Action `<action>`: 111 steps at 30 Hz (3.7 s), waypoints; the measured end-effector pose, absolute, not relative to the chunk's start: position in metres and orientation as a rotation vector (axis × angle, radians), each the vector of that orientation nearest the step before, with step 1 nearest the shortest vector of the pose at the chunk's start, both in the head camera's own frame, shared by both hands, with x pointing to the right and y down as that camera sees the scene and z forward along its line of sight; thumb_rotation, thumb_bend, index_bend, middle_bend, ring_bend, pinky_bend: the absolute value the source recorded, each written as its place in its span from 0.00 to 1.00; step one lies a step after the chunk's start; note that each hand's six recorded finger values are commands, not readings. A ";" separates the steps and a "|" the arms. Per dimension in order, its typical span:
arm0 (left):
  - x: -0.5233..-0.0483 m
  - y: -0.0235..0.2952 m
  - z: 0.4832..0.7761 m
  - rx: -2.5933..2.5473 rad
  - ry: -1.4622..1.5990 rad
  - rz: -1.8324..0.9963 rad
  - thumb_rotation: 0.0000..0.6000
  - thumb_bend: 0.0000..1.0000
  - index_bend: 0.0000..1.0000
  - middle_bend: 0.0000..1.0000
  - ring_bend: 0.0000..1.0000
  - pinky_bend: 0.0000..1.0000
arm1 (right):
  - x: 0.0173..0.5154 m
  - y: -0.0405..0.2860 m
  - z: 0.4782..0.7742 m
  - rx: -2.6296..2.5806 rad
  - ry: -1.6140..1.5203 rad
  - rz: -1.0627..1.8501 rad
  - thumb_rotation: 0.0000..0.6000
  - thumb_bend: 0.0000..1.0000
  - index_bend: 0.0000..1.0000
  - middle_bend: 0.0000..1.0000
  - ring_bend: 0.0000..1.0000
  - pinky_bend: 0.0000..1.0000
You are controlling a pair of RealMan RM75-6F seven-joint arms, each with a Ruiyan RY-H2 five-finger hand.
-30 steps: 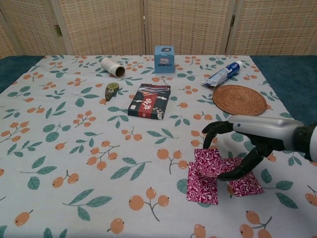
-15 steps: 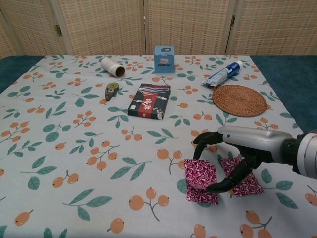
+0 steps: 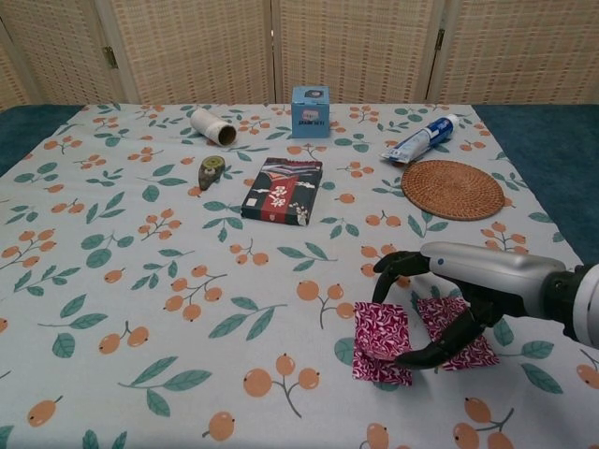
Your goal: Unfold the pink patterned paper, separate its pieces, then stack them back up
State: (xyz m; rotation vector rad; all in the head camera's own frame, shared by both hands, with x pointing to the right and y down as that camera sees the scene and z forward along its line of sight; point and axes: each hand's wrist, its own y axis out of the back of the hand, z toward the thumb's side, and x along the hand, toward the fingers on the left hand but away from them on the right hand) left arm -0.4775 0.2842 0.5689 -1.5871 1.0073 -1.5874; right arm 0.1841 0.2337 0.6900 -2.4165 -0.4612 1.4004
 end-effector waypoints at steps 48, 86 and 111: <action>-0.478 0.288 0.569 -1.607 1.012 -1.568 1.00 0.24 0.13 0.03 0.09 0.00 | 0.225 0.236 0.675 -2.183 -0.423 1.424 0.74 0.22 0.16 0.10 0.00 0.00; -0.480 0.290 0.567 -1.601 1.017 -1.576 1.00 0.24 0.13 0.03 0.09 0.00 | 0.236 0.247 0.701 -2.083 -0.355 1.460 0.74 0.22 0.16 0.10 0.00 0.00; -0.480 0.291 0.568 -1.603 1.014 -1.577 1.00 0.24 0.13 0.03 0.09 0.00 | 0.238 0.247 0.698 -2.075 -0.378 1.452 0.74 0.22 0.27 0.12 0.00 0.00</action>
